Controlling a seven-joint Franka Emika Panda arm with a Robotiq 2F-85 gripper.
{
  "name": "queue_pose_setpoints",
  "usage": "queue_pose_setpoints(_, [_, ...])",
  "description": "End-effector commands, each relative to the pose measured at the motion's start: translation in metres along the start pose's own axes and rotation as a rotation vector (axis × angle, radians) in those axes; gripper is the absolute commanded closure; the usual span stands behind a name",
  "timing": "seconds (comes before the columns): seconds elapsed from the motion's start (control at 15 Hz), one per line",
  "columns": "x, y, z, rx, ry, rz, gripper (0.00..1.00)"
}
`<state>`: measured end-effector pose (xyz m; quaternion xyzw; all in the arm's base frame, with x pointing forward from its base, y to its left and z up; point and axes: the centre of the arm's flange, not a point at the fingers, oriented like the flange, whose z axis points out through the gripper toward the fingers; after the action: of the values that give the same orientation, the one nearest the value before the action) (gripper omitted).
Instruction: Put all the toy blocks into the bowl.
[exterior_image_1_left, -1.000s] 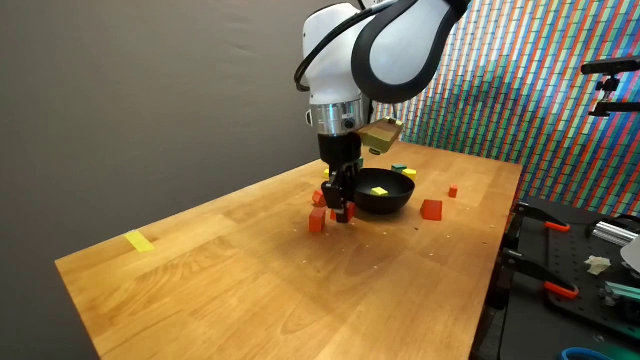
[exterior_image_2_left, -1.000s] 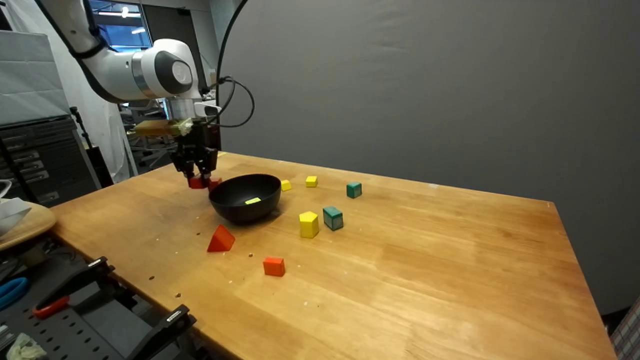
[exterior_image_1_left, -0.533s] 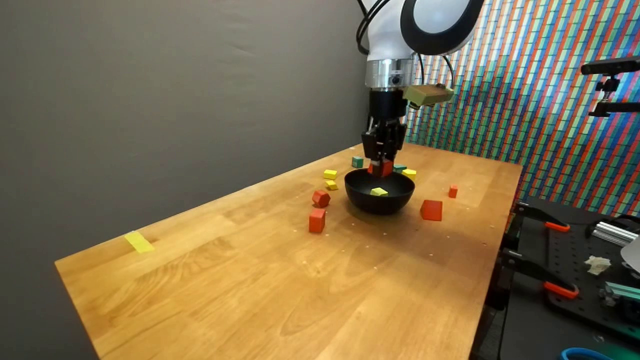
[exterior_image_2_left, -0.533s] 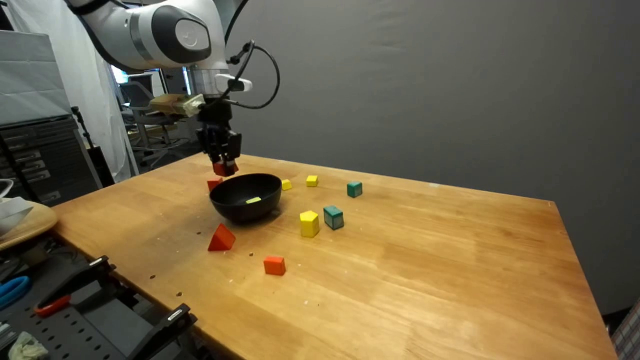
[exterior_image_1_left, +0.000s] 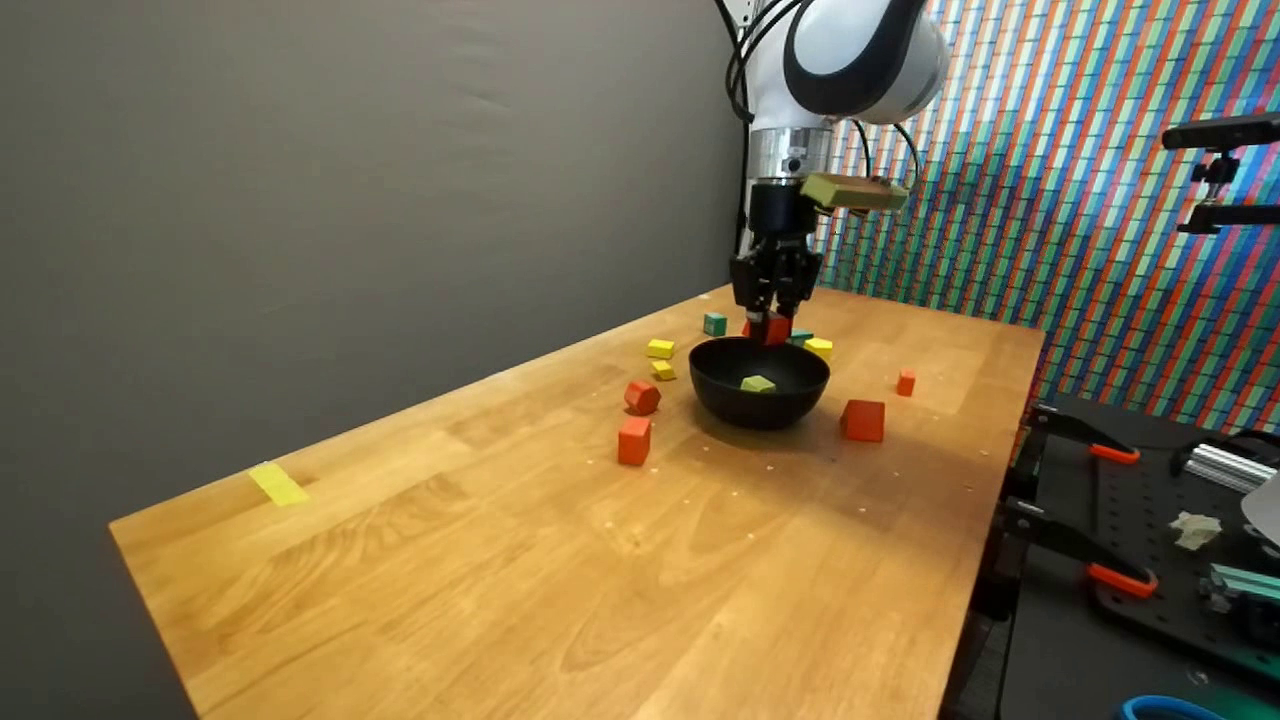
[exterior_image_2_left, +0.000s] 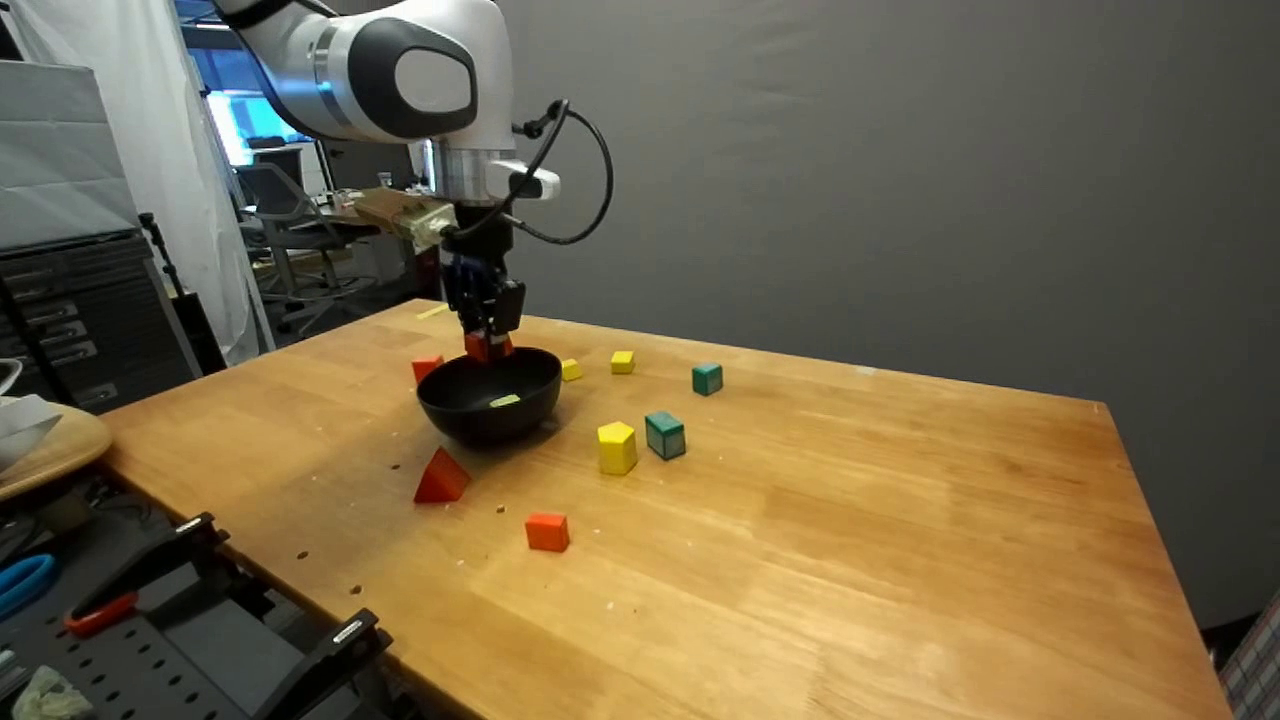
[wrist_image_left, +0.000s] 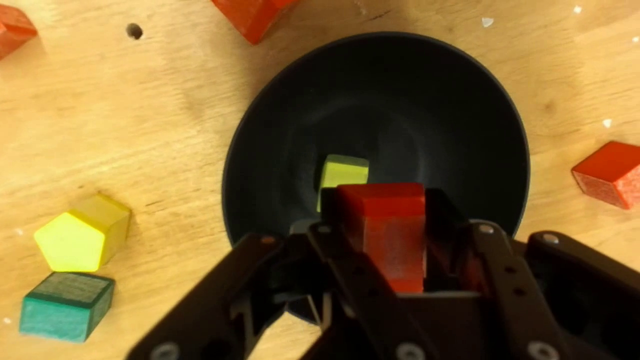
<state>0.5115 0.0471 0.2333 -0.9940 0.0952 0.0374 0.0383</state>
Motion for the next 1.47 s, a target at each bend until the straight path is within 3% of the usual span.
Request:
queue_pose_setpoints(0.0, [0.018, -0.005, 0.02, 0.075, -0.051, -0.014, 0.8])
queue_pose_setpoints(0.13, [0.021, -0.007, 0.033, 0.089, -0.076, -0.009, 0.8])
queue_pose_setpoints(0.2, [0.021, -0.008, 0.036, 0.085, -0.086, -0.005, 0.3])
queue_pose_setpoints(0.27, [0.018, -0.009, 0.037, 0.076, -0.091, -0.006, 0.28])
queue_pose_setpoints(0.53, [-0.01, -0.015, 0.009, 0.076, -0.139, -0.041, 0.01])
queue_pose_setpoints(0.8, [-0.059, 0.005, -0.025, 0.076, -0.173, 0.004, 0.0])
queue_pose_setpoints(1.0, [-0.086, 0.035, -0.011, 0.088, -0.202, 0.087, 0.0])
queue_pose_setpoints(1.13, [-0.094, 0.051, 0.015, 0.086, -0.264, 0.129, 0.0])
queue_pose_setpoints(1.2, [-0.076, 0.036, 0.005, 0.066, -0.232, 0.088, 0.0])
queue_pose_setpoints(1.4, [-0.08, 0.041, 0.012, 0.063, -0.246, 0.095, 0.0])
